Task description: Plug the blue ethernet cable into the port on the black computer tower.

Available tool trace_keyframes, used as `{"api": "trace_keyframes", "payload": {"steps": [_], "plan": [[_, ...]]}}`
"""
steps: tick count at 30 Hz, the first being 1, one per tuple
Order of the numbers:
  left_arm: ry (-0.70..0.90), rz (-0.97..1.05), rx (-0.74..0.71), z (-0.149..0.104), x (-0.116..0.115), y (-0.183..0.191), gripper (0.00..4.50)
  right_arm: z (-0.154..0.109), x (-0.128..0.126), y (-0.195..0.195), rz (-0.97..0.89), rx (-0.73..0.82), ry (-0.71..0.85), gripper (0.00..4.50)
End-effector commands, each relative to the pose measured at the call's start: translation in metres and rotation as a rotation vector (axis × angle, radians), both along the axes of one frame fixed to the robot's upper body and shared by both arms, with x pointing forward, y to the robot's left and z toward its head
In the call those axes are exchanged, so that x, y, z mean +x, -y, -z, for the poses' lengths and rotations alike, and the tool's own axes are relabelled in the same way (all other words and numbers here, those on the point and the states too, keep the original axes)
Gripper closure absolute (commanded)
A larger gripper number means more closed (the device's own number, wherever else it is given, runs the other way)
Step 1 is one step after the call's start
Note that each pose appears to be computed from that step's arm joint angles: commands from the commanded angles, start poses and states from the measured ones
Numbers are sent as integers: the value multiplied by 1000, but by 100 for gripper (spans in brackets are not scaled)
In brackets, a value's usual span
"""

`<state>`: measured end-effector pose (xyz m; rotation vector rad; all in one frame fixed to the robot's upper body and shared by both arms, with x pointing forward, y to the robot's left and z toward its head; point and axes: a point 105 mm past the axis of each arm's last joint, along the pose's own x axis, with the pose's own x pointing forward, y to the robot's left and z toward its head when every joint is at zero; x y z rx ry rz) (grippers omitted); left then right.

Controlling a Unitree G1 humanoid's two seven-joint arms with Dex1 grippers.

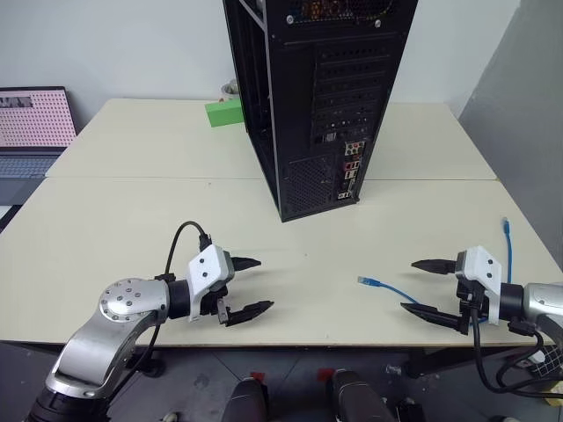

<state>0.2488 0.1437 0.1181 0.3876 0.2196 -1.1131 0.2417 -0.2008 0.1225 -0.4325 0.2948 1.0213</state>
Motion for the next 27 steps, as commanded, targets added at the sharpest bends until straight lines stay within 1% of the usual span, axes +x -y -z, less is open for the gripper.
{"api": "trace_keyframes", "payload": {"steps": [1, 15, 21, 27], "plan": [[35, 59, -7, -10, -5, 8, 5, -7, 0, -2, -22, -17, 37, 0], [37, 76, 20, -8, -5, 10, 5, -5, 5, -4, 11, -9, 47, 0], [56, 103, 47, -5, -3, 19, 5, 6, 18, -14, 51, 25, 48, 0], [65, 140, 54, -3, -2, 28, 5, 28, 28, -23, 58, 32, 16, 0]]}}
